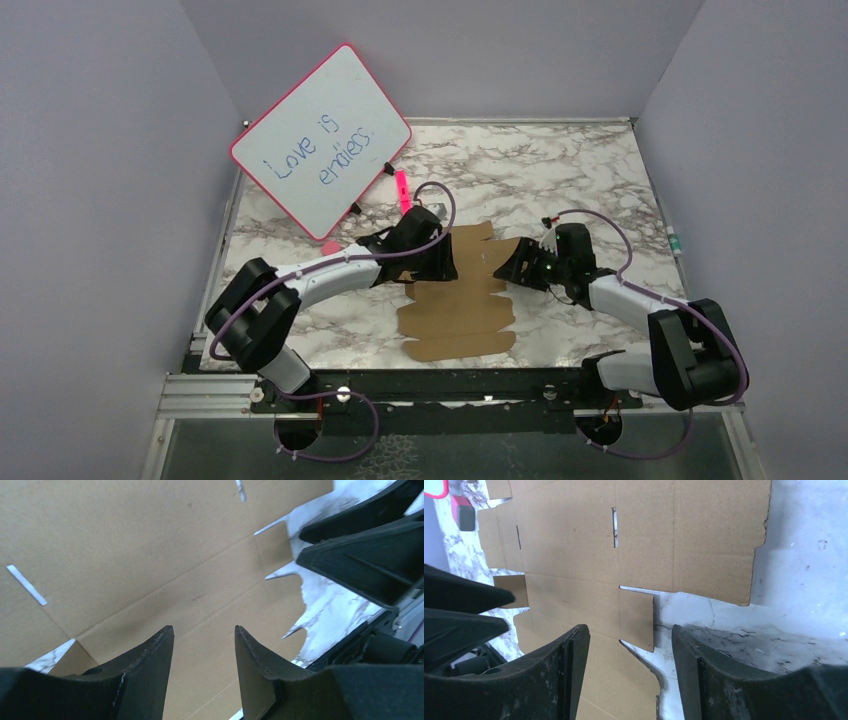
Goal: Fold the paper box
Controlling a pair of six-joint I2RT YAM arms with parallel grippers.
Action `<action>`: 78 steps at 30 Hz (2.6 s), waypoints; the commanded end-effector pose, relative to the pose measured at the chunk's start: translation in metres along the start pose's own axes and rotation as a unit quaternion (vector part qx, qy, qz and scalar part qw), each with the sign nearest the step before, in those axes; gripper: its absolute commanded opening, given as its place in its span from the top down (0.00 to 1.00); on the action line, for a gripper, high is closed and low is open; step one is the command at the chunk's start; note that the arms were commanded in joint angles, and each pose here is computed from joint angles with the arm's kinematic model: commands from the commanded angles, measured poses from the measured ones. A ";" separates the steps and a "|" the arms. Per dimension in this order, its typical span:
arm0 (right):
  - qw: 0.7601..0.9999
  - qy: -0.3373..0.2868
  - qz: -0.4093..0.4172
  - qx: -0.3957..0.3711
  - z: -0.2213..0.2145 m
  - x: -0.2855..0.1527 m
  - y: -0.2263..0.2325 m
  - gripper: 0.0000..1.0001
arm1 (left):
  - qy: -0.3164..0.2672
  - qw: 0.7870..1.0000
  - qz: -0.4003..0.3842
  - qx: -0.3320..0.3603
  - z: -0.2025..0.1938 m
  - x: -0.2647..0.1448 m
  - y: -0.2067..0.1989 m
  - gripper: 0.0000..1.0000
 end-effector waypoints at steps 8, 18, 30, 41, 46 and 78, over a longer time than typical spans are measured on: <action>0.997 0.040 0.060 0.020 -0.010 0.008 0.005 0.37 | 0.038 0.999 -0.016 0.002 -0.017 0.029 0.004 0.50; 0.990 0.065 0.124 0.001 -0.009 0.002 0.026 0.42 | 0.056 0.998 -0.004 -0.004 -0.031 0.042 0.014 0.51; 0.980 0.082 0.178 -0.022 -0.004 -0.007 0.045 0.45 | 0.069 0.998 -0.006 -0.004 -0.041 0.054 0.013 0.51; 0.977 0.105 0.187 0.001 -0.013 0.008 0.044 0.45 | 0.072 0.997 -0.019 -0.004 -0.042 0.057 0.008 0.51; 0.982 0.095 0.163 -0.021 -0.003 0.007 0.044 0.45 | 0.059 0.998 -0.022 0.003 -0.032 0.050 0.001 0.50; 0.973 0.084 0.183 -0.112 0.024 0.073 0.107 0.43 | -0.085 0.981 0.118 -0.131 0.036 -0.071 0.151 0.32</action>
Point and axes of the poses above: each gripper's point midway between its finger pads, its own x axis out along the fingers, its own y axis along the line the jaws close on, z = x × y, the point moved 4 cm from there along -x, back along the fingers, and after that the axes turned 2 degrees about x, right-handed, at the moved point
